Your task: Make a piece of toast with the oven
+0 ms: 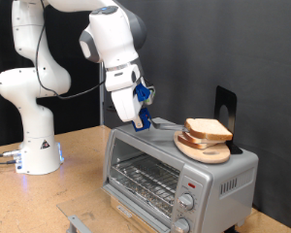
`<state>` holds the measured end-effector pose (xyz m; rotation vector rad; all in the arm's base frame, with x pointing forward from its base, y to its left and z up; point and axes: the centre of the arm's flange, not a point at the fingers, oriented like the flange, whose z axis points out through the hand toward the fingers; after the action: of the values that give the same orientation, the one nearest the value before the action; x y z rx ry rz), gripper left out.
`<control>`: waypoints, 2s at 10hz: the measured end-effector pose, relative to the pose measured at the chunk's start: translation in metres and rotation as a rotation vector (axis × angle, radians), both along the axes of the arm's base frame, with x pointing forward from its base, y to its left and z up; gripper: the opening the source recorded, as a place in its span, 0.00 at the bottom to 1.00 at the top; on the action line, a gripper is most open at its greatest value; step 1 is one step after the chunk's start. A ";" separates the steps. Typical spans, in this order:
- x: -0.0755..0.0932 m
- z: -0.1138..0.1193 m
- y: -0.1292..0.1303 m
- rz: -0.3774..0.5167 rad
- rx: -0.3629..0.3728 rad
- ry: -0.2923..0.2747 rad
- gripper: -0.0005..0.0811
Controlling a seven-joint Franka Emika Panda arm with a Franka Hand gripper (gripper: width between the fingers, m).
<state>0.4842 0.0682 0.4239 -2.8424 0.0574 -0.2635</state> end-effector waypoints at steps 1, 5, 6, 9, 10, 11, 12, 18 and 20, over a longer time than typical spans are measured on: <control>0.003 0.002 0.002 -0.001 0.002 -0.003 0.49; 0.018 0.004 0.019 -0.005 -0.018 0.022 0.49; 0.021 0.001 0.022 -0.005 -0.026 0.031 0.49; 0.031 -0.005 0.032 -0.016 -0.042 0.050 0.49; 0.035 -0.006 0.036 -0.022 -0.041 0.053 0.49; 0.040 -0.006 0.039 -0.028 -0.040 0.054 0.49; 0.044 -0.006 0.042 -0.032 -0.038 0.055 0.49; 0.063 -0.005 0.062 -0.043 -0.037 -0.024 0.49; 0.059 -0.010 0.062 -0.041 -0.034 -0.073 0.49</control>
<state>0.5435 0.1297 0.4134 -2.8651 0.0977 -0.3809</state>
